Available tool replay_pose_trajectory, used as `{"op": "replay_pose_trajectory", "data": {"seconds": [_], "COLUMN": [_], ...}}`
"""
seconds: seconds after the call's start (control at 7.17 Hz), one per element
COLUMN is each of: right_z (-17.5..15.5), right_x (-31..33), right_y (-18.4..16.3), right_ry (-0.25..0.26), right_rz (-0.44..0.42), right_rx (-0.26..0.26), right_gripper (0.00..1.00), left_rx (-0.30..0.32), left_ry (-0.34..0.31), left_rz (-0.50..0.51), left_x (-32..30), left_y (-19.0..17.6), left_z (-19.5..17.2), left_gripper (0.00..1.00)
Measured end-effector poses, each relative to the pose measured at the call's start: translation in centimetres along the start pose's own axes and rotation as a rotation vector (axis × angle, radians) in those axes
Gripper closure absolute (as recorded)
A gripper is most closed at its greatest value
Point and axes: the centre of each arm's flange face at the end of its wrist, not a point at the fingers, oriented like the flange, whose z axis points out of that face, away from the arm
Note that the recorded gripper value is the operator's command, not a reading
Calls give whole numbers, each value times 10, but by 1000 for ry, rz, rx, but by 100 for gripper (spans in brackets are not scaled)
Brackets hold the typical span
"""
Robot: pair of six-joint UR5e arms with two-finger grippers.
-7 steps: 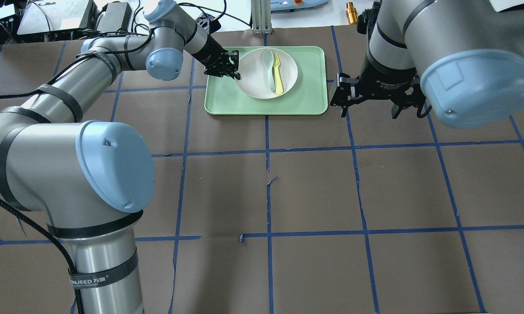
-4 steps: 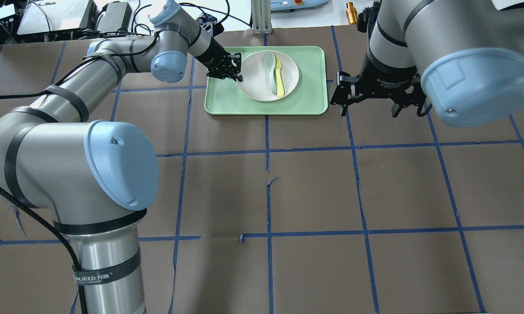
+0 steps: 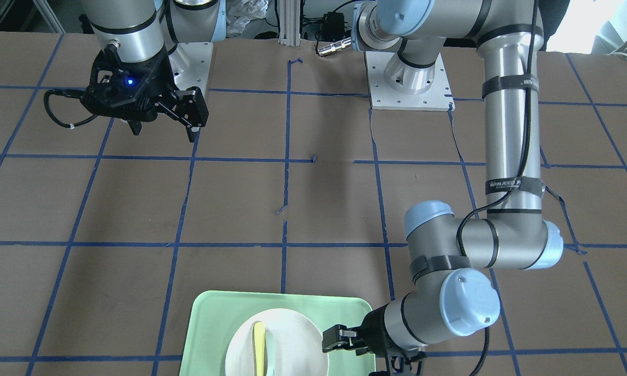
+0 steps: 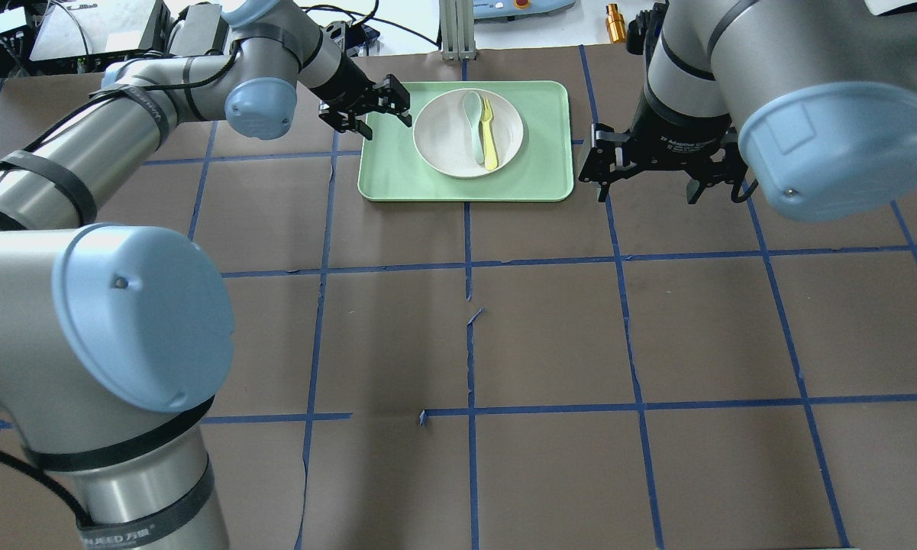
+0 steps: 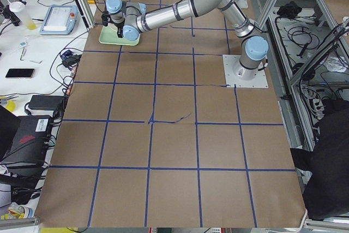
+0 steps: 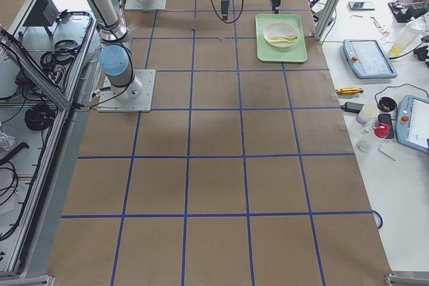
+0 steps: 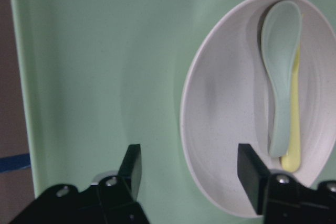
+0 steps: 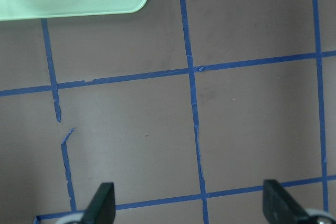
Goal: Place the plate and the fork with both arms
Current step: 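Withdraw the left gripper back toward the robot, then reach the right gripper over the plate and grasp the yellow fork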
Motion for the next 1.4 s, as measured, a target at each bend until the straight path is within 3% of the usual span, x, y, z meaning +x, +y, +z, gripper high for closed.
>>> {"op": "replay_pose_trajectory", "data": {"seconds": [0.42,0.56,0.84,0.98,1.4], "right_z": [0,0,-1,-1,0], "right_x": [0,0,0,0,-2], "right_y": [0,0,0,0,-4], "right_ry": [0,0,-1,-1,-3], "right_rz": [0,0,0,0,-4], "right_rx": [0,0,1,1,3], "right_gripper": [0,0,0,0,0], "left_rx": [-27,-59,-122,-124,-103], "left_ry": [-280,-323,-343,-341,-340], "left_rz": [-27,-32,-39,-38,-14], "left_x": [-7,3,31,44,63], "left_y": [115,154,211,229,251], "left_z": [-100,-134,-210,-240,-269], "left_gripper": [0,0,0,0,0]}}
